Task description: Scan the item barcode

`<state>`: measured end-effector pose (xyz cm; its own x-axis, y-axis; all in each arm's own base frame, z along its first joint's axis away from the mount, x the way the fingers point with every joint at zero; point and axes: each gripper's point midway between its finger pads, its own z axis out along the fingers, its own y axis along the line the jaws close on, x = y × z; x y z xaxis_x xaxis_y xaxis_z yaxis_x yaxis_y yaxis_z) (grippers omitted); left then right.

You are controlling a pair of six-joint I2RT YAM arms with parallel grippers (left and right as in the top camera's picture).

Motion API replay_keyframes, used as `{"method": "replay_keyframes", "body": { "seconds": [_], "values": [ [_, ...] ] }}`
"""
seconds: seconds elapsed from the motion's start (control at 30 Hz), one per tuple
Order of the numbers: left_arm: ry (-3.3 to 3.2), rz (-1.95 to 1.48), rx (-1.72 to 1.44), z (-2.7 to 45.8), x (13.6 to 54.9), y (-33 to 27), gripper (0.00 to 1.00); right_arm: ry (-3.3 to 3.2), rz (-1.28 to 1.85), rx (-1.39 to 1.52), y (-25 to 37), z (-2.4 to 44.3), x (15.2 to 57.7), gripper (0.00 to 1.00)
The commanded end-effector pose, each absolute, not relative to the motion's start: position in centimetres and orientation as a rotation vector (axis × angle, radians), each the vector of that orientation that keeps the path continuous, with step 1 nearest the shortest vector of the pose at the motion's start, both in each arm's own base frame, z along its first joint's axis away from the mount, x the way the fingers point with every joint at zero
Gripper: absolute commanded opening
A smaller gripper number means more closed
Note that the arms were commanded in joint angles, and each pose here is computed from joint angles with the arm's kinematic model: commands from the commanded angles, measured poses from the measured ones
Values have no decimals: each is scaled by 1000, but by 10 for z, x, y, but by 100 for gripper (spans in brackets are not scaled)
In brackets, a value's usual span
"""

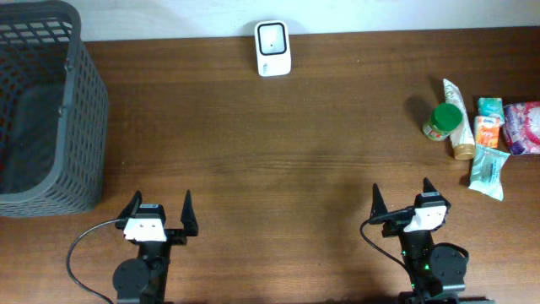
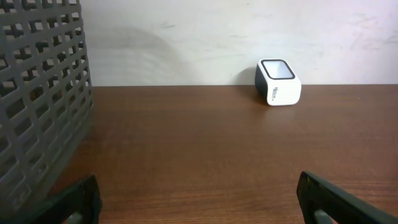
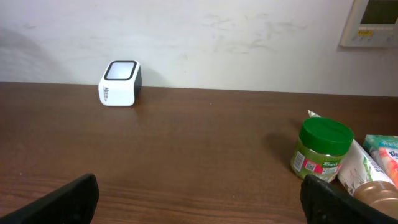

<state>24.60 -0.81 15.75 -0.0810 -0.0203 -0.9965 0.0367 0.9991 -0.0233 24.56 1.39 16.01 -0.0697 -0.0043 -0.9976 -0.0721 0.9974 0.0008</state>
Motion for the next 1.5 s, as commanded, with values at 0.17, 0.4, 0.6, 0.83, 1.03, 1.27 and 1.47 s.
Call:
{"method": "replay_keyframes", "body": {
  "seconds": [0.17,0.4,0.6,0.83,1.03,1.27,1.47],
  "values": [
    [1651,-29,20,156,246,-7,99,1643,58,-56,14,157,246,99],
    [1651,-29,20,156,246,-7,99,1642,58,-56,14,157,246,99],
    [1651,-28,20,156,246,-7,99,1643,58,-56,14,157,246,99],
    [1651,-28,20,156,246,-7,99,1647,23,-1,1,156,246,99],
    [1651,-28,20,156,246,-7,99,1650,11,47,-6,155,246,99],
    [1651,-28,20,156,246,-7,99,1648,12,45,-5,156,246,99],
    [1651,-28,20,156,246,-7,99,1648,12,45,-5,156,246,99]
  ]
}}
